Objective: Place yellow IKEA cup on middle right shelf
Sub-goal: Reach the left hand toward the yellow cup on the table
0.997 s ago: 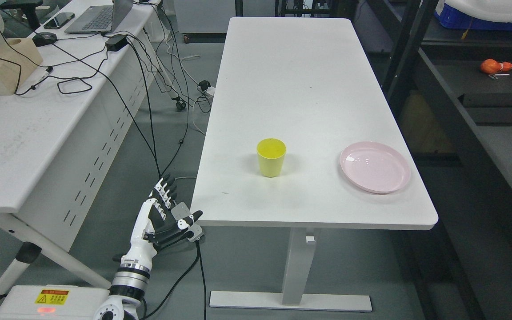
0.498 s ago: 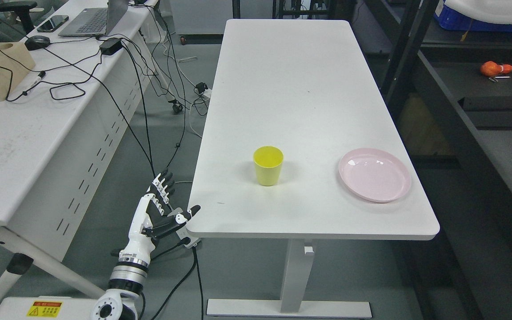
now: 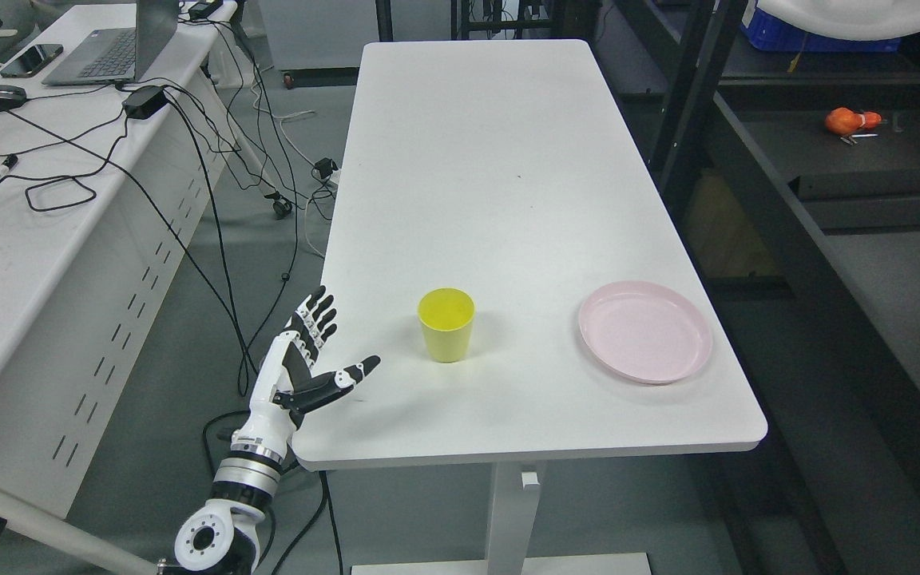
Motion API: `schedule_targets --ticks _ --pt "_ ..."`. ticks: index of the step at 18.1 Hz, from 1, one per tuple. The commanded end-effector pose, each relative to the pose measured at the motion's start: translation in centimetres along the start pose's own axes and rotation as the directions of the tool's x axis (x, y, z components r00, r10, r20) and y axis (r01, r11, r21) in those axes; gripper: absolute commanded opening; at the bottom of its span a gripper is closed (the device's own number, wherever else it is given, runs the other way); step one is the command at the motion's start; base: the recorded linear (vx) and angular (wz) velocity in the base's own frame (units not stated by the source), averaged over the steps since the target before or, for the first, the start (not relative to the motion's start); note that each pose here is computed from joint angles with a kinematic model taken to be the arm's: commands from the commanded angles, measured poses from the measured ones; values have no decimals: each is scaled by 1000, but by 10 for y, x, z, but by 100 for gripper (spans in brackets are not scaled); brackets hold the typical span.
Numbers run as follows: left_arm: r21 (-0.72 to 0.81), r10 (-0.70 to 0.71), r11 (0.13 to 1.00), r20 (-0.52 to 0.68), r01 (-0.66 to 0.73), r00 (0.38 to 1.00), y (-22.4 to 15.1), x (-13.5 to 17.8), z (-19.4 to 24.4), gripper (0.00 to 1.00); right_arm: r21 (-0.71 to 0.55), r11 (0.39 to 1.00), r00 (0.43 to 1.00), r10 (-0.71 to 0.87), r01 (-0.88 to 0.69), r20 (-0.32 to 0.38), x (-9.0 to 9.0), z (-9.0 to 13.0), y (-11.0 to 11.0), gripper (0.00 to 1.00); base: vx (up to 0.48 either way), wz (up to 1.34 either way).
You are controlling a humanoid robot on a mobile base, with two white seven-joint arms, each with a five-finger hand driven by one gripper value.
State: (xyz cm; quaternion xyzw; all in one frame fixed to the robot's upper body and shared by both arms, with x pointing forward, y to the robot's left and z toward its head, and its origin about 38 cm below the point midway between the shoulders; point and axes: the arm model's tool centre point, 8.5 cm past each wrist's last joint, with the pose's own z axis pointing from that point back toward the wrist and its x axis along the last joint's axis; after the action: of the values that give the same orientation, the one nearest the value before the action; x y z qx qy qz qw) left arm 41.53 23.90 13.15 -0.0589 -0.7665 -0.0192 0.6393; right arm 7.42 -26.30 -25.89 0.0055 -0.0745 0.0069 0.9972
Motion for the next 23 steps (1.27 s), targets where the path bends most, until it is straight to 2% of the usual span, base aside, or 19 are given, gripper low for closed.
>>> schedule_targets --ticks 1,14,23 --pt "-64 -18 998 -15 17 1000 -18 2 -10 99 -226 974 1000 -6 4 -11 -7 3 -28 99 90 -80" --pt "-97 -29 995 -95 19 995 -29 -18 -31 99 -226 974 1000 -6 4 -11 -7 3 -28 99 62 -61" --pt "-217 -53 976 -139 22 989 -71 -36 -29 99 -226 974 1000 -6 4 -11 -7 3 -28 99 18 -3"
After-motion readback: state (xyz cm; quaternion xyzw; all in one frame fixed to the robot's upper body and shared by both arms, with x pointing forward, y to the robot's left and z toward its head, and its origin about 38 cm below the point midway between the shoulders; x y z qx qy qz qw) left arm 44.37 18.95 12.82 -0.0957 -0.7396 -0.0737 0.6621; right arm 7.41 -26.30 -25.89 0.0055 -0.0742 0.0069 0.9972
